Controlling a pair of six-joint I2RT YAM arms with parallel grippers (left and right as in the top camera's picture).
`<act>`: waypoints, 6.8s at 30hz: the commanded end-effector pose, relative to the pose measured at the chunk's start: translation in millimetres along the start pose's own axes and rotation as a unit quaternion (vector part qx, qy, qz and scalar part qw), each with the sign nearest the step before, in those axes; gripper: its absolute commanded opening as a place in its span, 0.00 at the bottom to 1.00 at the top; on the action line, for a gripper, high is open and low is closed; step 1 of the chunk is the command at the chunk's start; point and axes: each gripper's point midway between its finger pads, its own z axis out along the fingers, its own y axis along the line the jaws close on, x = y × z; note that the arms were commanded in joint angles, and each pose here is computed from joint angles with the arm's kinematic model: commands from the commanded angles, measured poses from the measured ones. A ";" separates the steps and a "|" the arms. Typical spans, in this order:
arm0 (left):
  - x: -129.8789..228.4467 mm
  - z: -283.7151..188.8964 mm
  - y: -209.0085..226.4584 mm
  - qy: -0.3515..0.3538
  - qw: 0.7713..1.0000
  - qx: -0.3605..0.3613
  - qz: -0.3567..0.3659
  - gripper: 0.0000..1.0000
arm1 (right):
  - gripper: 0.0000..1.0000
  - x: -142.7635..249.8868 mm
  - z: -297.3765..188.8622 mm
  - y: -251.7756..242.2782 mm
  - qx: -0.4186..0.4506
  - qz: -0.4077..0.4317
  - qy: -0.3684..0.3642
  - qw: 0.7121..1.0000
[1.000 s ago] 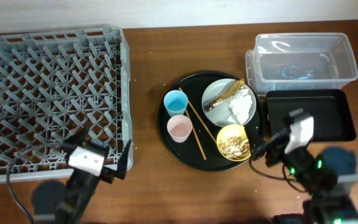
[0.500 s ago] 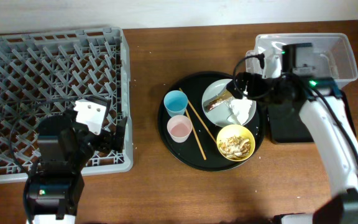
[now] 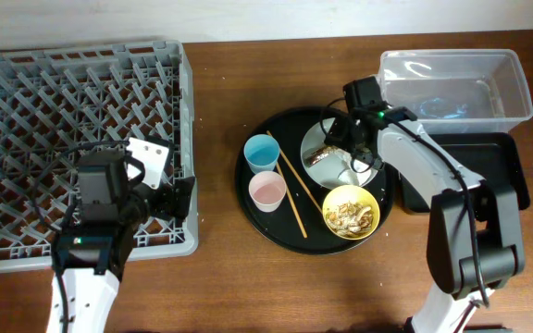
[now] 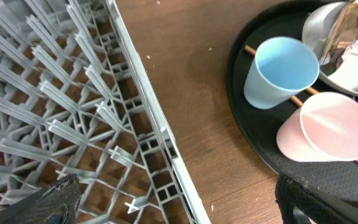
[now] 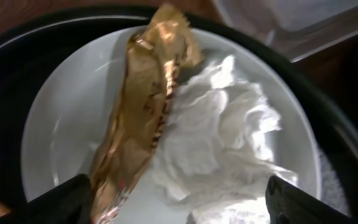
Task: Sort waste into correct bins and load items into the dishwasher rack
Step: 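Grasp the white tissue with the right gripper and drop it in the clear bin, then grasp the gold wrapper with the right gripper and move it right, then carry the gold wrapper with the right gripper into the clear bin, then grasp the yellow bowl rim with the right gripper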
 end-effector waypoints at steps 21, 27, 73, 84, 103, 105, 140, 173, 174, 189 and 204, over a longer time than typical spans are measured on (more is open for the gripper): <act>7.5 18.0 4.8 0.031 0.999 0.003 -0.002 0.99 | 0.04 -63.0 -146.3 23.2 0.028 -0.117 -0.059 0.991; 7.4 18.0 4.8 0.031 1.000 0.003 -0.002 0.99 | 0.04 -150.6 -148.5 -18.5 0.073 -0.032 -0.181 0.980; 7.4 18.0 4.8 0.031 1.000 0.003 -0.002 0.99 | 0.04 -13.4 -72.4 33.3 -0.059 -0.155 -0.032 0.986; 7.4 18.0 4.8 0.031 1.000 0.003 -0.002 0.99 | 0.04 -60.0 -118.5 -185.4 0.053 0.306 -0.061 0.949; 7.4 18.0 4.7 0.031 1.000 0.003 -0.002 0.99 | 0.81 -25.3 -40.8 -198.3 0.086 0.217 0.020 0.972; 7.4 18.0 4.7 0.031 1.000 0.003 -0.002 0.99 | 0.81 -18.5 -30.7 -199.6 0.095 0.214 0.037 0.971; 7.5 18.0 4.8 0.031 0.999 0.003 -0.002 0.99 | 0.04 -204.8 -141.7 -105.2 -0.095 0.166 -0.251 0.949; 7.4 18.0 4.7 0.031 1.000 0.003 -0.002 0.99 | 0.65 85.3 -111.8 3.7 -0.035 -0.160 0.170 0.972; 7.5 18.0 4.8 0.031 0.999 0.003 -0.002 0.99 | 0.64 92.9 -103.2 4.2 -0.024 -0.159 0.179 0.970; 7.4 18.0 4.8 0.031 1.000 0.003 -0.002 0.99 | 0.23 154.4 -28.7 -18.3 0.031 -0.165 0.241 0.956; 7.4 18.0 4.8 0.031 1.000 0.003 -0.002 0.99 | 0.04 48.2 -166.7 -4.8 -0.068 -0.220 0.151 0.961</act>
